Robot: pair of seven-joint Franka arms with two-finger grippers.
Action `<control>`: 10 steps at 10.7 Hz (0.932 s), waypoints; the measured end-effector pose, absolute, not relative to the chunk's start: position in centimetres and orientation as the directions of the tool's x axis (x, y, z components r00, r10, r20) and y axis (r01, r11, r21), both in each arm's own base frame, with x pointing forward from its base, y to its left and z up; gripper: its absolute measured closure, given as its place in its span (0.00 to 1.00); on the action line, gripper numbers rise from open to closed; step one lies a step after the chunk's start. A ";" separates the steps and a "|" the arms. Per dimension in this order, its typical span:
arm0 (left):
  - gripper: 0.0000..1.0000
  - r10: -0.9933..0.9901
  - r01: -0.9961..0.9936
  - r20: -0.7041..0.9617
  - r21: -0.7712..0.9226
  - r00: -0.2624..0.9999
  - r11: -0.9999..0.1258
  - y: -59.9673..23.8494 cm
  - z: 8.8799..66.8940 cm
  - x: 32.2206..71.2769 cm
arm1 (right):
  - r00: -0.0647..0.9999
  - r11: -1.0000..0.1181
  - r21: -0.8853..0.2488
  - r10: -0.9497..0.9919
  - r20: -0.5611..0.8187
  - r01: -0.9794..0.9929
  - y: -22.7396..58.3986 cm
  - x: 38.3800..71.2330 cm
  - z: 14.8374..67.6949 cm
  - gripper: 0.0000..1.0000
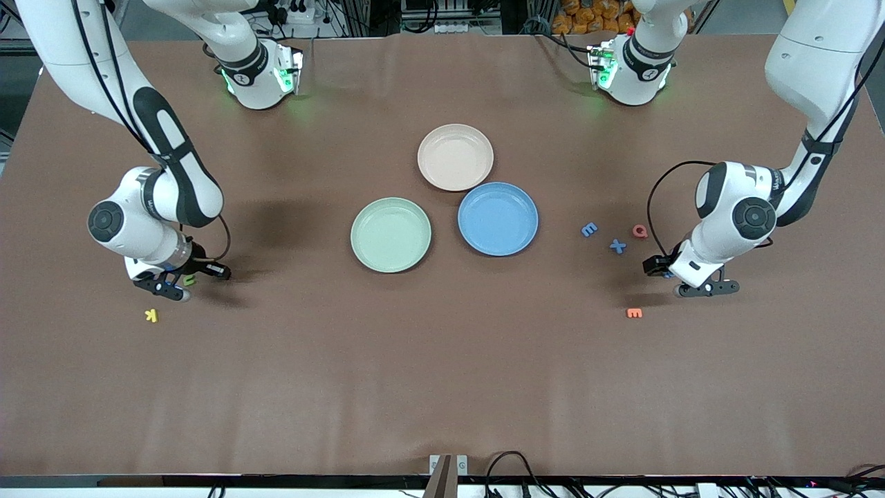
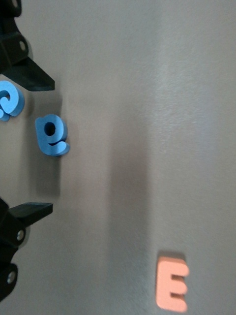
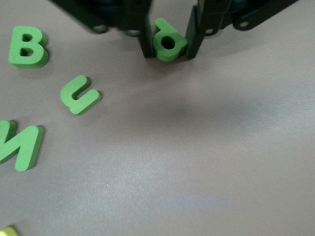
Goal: Sort letters by color into matching plates
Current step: 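Grasp green d with the right gripper while the left gripper grasps blue a, then place green d on the green plate while the left gripper lifts blue a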
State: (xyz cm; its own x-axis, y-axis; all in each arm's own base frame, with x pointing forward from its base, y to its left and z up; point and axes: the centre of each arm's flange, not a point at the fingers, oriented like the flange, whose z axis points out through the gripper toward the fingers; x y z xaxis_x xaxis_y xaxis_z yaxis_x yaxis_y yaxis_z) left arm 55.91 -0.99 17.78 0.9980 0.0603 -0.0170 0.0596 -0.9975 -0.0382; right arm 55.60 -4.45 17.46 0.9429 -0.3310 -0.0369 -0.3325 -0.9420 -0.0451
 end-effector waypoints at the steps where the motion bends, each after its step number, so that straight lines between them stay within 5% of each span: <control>1: 0.00 0.063 0.062 -0.021 -0.035 0.998 -0.997 -0.8 17.4 55.5 | 0.943 -0.942 -0.046 -0.331 -0.036 -0.332 -4.4 55.6 17.6 0.68; 7: 0.05 0.064 0.063 -0.023 -0.033 0.998 -0.997 -0.7 17.1 55.4 | 0.947 -0.946 -0.053 -0.318 -0.044 -0.320 -3.5 55.8 19.1 0.69; 9: 0.24 0.062 0.061 -0.020 -0.032 0.998 -0.998 -0.8 17.2 55.4 | 0.948 -0.946 -0.063 -0.315 -0.048 -0.317 -1.2 56.1 21.2 0.69; 10: 0.25 0.061 0.060 -0.020 -0.031 0.998 -0.998 -0.9 17.2 55.4 | 0.948 -0.946 -0.066 -0.315 -0.045 -0.318 0.4 56.2 21.9 0.69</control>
